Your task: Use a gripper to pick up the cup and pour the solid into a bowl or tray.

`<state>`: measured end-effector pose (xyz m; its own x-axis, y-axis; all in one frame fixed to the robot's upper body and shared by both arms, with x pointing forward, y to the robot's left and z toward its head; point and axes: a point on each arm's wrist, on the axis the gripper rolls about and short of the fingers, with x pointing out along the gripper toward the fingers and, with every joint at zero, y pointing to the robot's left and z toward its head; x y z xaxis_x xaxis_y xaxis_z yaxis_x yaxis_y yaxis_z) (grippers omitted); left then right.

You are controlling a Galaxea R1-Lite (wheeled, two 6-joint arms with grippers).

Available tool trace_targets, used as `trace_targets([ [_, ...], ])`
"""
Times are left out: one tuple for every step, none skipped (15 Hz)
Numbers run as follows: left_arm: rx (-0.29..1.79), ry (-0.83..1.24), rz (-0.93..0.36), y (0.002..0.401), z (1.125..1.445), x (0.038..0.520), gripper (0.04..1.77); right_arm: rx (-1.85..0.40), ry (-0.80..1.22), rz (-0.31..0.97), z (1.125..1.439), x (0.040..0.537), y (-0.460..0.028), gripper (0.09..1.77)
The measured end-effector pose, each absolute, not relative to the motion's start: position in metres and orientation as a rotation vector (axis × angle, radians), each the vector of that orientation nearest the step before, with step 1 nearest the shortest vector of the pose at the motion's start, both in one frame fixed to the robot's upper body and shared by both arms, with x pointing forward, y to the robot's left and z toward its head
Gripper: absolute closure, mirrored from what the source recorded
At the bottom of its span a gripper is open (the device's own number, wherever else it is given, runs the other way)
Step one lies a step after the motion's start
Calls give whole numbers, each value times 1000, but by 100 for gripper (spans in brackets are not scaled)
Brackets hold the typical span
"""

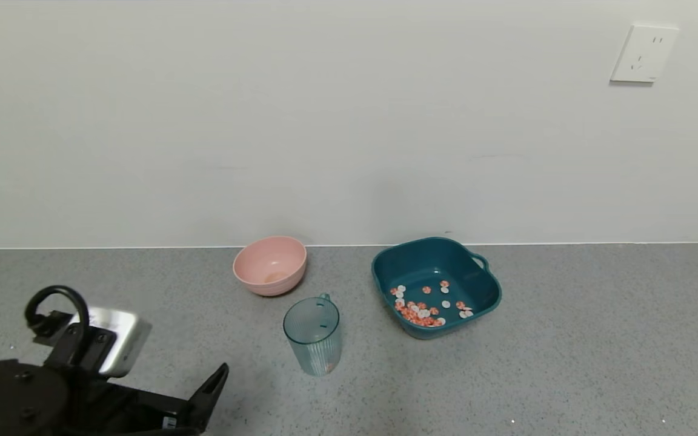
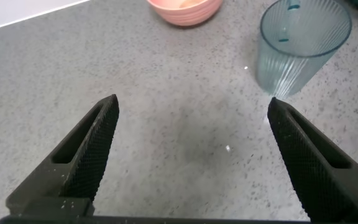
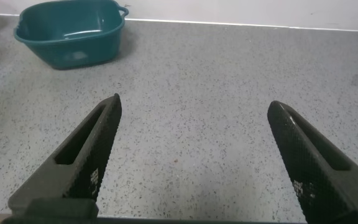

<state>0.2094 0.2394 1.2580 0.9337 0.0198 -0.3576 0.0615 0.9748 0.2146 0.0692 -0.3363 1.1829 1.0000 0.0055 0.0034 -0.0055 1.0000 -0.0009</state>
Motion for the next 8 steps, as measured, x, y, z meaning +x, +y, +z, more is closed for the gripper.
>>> trace_targets([
  [218,356,-14,245,1261,203,10,-1,-4,6,1183,69,-336,15],
  [210,346,-5,251,1262,197,10,-1,-4,5,1183,69,-336,15],
  [201,337,8,258,1264,191,10,-1,-4,6,1183,69,-336,15],
  [198,338,29,265,1265,187,9,-1,-3,6,1183,69,-336,15],
  [193,339,56,273,1266,183,9,-1,-3,5,1183,69,-336,15],
  [186,338,78,279,1267,180,9,-1,-4,6,1183,69,-336,15],
  [176,331,92,284,1268,176,9,-1,-4,6,1183,69,-336,15],
  [165,321,96,288,1268,172,9,-1,-4,6,1183,69,-336,15],
])
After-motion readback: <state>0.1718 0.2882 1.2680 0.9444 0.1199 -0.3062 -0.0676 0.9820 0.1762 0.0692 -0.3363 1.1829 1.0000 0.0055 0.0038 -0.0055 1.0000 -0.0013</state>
